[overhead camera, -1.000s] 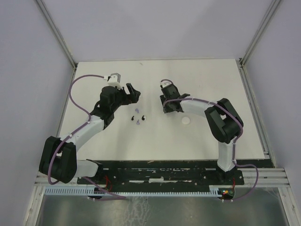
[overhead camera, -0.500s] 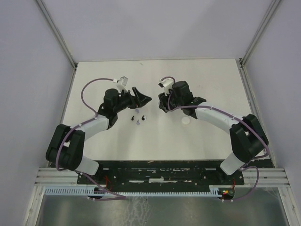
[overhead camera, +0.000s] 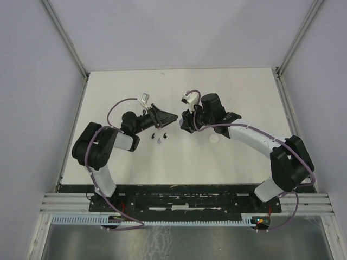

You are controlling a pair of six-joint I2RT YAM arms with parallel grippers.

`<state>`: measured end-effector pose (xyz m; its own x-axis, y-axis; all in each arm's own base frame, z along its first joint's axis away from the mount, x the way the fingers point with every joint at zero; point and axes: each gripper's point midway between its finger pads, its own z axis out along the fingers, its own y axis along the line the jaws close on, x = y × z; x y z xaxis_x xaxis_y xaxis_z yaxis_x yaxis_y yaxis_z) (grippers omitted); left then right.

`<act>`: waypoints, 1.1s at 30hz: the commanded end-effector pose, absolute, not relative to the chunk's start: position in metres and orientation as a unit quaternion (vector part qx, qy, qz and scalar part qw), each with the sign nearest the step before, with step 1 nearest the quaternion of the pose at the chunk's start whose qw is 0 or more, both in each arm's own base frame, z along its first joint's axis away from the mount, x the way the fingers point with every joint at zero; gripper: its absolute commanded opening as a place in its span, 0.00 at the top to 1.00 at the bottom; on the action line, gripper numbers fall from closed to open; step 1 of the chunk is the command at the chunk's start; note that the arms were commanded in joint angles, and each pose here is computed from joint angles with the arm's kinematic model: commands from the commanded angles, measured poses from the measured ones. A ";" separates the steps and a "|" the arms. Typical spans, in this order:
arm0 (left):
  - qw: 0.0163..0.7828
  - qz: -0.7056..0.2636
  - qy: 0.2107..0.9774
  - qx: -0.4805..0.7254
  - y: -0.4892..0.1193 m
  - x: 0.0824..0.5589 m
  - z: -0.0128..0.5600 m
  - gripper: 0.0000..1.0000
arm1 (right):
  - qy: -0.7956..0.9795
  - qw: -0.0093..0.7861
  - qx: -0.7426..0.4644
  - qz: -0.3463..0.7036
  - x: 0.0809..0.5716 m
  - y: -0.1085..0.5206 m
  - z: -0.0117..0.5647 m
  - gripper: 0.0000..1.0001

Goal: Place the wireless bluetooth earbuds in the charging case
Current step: Pick up the charging case at the center of the board, then open the charging case.

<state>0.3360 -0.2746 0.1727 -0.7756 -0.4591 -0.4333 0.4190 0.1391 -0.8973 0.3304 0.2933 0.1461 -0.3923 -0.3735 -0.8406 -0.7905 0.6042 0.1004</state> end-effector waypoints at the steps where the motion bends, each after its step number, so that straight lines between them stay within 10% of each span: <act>1: 0.339 -0.697 0.631 0.016 -0.275 0.324 0.202 0.37 | 0.772 0.432 -0.379 0.273 0.331 0.303 0.170 0.98; 22: 0.315 -0.633 0.707 0.007 -0.296 0.336 0.163 0.37 | 0.775 0.418 -0.387 0.274 0.331 0.306 0.162 0.98; 33: 0.314 -0.631 0.709 0.009 -0.303 0.337 0.163 0.53 | 0.779 0.415 -0.388 0.265 0.334 0.305 0.154 0.98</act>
